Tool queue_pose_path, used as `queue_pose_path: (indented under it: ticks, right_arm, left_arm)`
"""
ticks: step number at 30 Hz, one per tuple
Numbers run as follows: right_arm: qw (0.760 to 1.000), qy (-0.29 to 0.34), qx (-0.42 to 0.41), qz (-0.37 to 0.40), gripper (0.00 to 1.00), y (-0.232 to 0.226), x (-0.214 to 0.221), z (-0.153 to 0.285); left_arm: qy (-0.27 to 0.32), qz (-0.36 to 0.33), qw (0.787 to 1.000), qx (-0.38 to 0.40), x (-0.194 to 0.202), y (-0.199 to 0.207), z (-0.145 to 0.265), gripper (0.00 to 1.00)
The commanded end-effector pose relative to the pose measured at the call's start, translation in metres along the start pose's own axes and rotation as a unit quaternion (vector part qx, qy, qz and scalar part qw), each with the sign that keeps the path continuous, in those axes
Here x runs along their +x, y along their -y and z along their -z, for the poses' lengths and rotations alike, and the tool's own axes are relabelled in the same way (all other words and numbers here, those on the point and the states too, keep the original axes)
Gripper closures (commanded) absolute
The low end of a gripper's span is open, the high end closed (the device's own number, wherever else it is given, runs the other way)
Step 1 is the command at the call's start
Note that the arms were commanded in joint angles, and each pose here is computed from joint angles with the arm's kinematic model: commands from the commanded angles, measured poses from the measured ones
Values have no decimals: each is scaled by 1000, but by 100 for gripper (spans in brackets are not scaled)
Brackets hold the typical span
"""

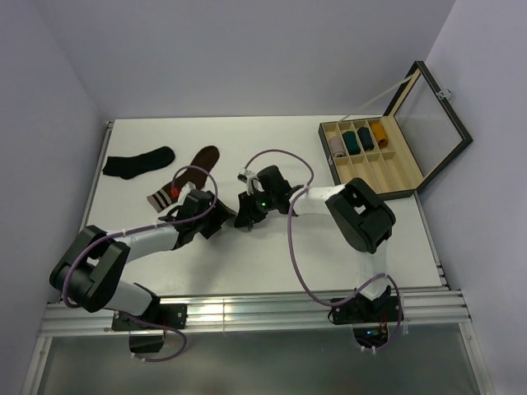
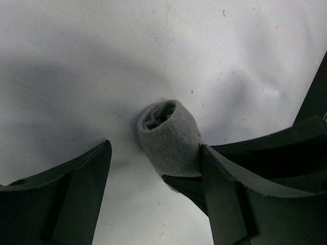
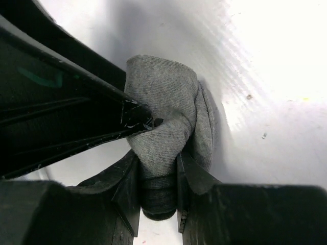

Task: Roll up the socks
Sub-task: Roll the sock at the center of the board.

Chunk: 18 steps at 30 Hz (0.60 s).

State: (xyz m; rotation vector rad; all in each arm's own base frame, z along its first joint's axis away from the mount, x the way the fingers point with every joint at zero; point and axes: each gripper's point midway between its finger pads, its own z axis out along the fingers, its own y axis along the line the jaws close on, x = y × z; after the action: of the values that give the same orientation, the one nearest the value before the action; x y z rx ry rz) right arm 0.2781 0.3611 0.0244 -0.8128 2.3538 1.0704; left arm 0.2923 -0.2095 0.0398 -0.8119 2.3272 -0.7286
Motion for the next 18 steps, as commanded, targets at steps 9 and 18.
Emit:
queue_pose_path:
  ticks: [9,18]
  right_arm:
    - [965,-133,-56,-221,100,10,82,-2]
    - [949,-115,-78,-284,100,9,78,-7]
  left_arm:
    - [5,36,999,14,4,1,1,26]
    - [-19,42,999,-3,21,-8,-6,30]
